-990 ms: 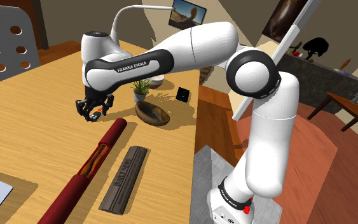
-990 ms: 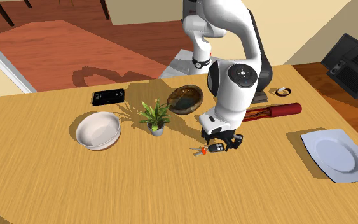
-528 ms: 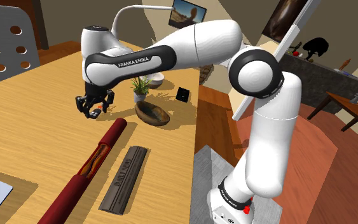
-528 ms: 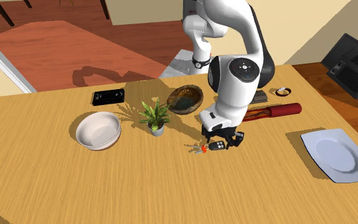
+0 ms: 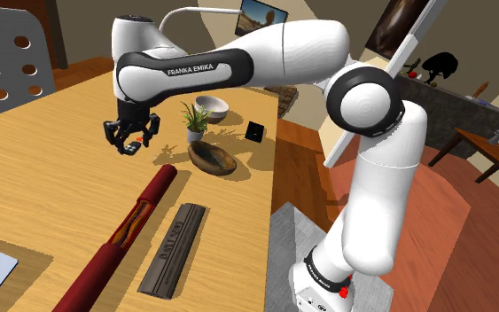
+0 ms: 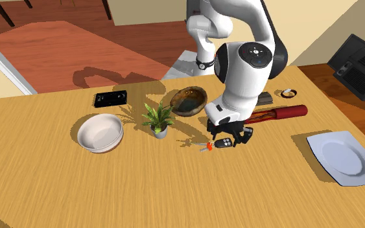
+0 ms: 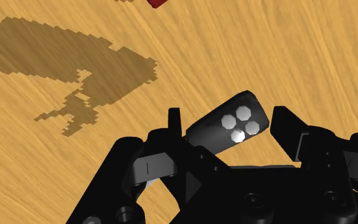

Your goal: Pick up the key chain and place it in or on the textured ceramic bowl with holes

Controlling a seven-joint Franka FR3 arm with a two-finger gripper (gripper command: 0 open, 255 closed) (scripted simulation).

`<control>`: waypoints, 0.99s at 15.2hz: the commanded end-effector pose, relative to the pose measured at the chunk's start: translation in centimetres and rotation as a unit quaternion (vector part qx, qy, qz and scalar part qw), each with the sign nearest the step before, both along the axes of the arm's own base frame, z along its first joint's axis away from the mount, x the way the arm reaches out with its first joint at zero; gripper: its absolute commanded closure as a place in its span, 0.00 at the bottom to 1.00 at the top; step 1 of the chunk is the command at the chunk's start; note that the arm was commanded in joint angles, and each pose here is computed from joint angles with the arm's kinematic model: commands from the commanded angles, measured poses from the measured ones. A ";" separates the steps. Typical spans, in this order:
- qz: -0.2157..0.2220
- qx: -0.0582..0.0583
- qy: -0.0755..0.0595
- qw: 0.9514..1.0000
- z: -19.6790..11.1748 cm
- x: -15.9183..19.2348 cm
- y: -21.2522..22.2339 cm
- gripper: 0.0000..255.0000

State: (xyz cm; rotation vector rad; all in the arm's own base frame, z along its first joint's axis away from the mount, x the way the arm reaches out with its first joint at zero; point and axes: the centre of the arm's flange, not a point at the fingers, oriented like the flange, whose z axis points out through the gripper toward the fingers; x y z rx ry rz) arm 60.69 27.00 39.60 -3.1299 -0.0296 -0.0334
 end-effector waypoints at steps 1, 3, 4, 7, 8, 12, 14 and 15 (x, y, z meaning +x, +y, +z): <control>0.000 0.000 0.000 1.000 1.2 0.0 0.0 1.00; 0.000 0.000 0.000 1.000 2.2 0.0 0.0 1.00; 0.000 0.000 0.000 1.000 2.8 0.0 0.0 1.00; 0.000 0.000 0.000 1.000 4.4 0.0 0.0 1.00; 0.000 0.000 0.000 1.000 4.9 0.0 0.0 1.00; 0.000 0.000 0.000 1.000 7.0 0.0 0.0 1.00; 0.000 0.000 0.000 1.000 8.1 0.0 0.0 1.00; 0.000 0.000 0.000 1.000 8.6 0.0 0.0 1.00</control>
